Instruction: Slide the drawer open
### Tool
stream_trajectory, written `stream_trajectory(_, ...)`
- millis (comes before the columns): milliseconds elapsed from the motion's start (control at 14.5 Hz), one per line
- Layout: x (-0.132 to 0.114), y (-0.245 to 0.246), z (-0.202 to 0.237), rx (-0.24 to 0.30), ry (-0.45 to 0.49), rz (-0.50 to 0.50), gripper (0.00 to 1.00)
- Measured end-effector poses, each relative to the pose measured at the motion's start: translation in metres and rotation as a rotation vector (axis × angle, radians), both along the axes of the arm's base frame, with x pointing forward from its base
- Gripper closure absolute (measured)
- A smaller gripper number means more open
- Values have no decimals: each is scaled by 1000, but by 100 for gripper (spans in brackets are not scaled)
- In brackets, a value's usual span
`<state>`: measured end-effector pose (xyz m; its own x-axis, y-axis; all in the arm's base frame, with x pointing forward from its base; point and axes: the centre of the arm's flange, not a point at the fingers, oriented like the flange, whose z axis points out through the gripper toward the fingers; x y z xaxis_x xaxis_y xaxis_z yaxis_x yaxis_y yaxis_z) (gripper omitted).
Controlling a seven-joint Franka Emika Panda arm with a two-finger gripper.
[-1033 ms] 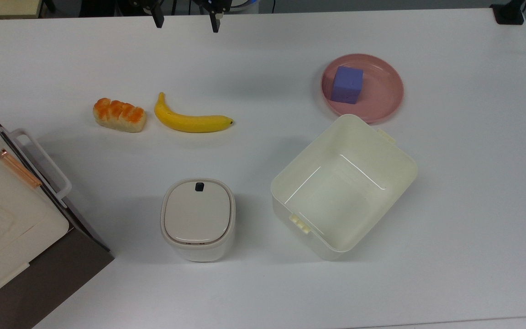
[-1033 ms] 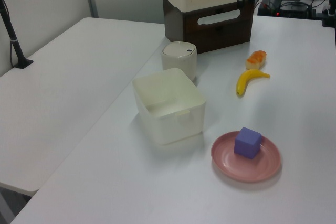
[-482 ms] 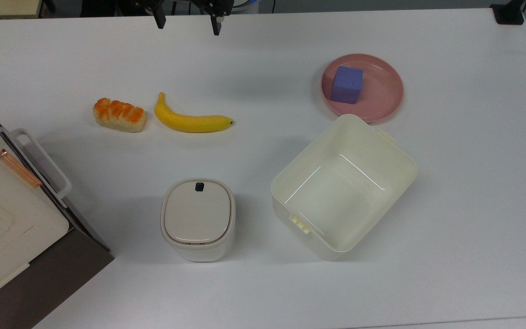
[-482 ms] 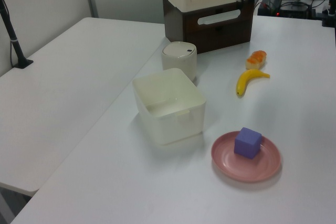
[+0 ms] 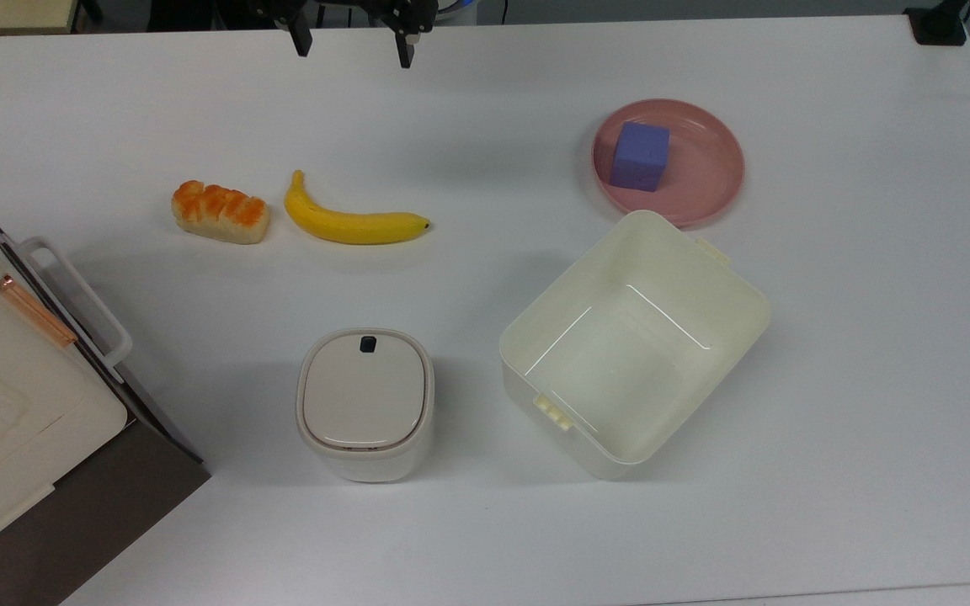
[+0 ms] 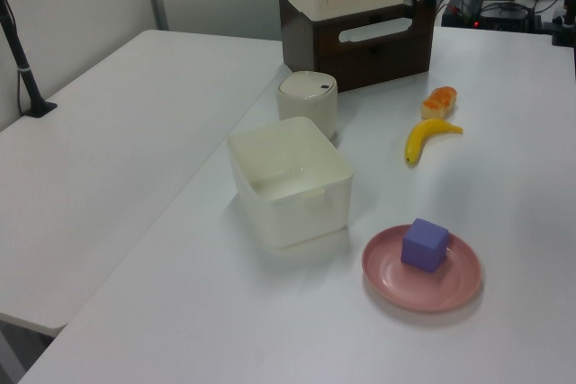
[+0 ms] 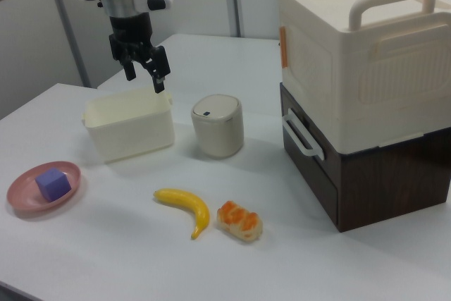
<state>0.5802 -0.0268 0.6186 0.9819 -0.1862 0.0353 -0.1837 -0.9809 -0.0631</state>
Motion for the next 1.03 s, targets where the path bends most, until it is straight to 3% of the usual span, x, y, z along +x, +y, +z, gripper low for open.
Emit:
stream_trajectory(551, 0, -3, 0, -13, -1, -2, 0)
stream_trajectory(1033, 25, -58, -34, -117, -20, -11, 0)
